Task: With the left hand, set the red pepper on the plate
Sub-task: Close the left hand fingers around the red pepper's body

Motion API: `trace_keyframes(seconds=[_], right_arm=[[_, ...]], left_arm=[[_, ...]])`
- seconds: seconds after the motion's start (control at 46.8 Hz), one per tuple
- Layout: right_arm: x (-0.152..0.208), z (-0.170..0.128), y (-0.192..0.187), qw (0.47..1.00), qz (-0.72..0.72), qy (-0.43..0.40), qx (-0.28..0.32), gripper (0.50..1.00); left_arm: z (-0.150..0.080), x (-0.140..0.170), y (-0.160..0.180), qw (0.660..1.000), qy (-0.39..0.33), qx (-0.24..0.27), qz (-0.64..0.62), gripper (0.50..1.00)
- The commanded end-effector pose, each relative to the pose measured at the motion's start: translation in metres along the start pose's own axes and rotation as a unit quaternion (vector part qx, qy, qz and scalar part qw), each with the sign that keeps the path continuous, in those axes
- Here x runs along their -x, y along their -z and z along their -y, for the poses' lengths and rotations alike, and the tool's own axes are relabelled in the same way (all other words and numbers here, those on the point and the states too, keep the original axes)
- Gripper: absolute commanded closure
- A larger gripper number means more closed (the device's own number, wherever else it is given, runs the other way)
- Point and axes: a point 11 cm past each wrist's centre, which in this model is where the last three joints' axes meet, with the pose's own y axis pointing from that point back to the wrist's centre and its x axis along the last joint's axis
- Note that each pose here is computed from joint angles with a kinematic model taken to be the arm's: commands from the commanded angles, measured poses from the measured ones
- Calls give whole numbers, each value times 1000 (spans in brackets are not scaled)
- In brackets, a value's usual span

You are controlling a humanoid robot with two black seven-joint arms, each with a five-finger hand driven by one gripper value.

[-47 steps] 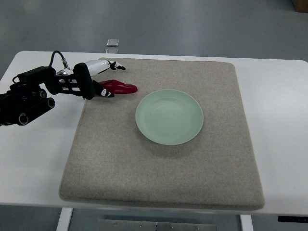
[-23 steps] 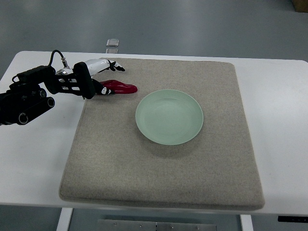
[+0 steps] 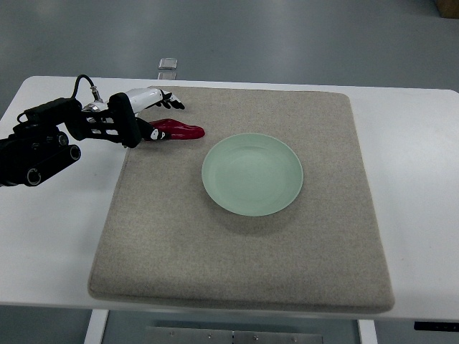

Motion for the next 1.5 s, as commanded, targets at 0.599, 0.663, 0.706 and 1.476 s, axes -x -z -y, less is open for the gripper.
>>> trace_keyframes(seconds=[0.599,0.663,0.706,1.476], right_arm=[[0,0,0,1000,0,0,-1,572],[0,0,0,1000,0,0,0,572],[0,0,0,1000,0,0,0,572],[0,0,0,1000,0,0,0,572]], left_arm=[[-1,0,1,1000,1,3,2,791],[-1,1,0,1000,2,4,2,789],[-1,1,0,1000,2,4,3,789],[-3,3,1,1000,7,10,3,819]])
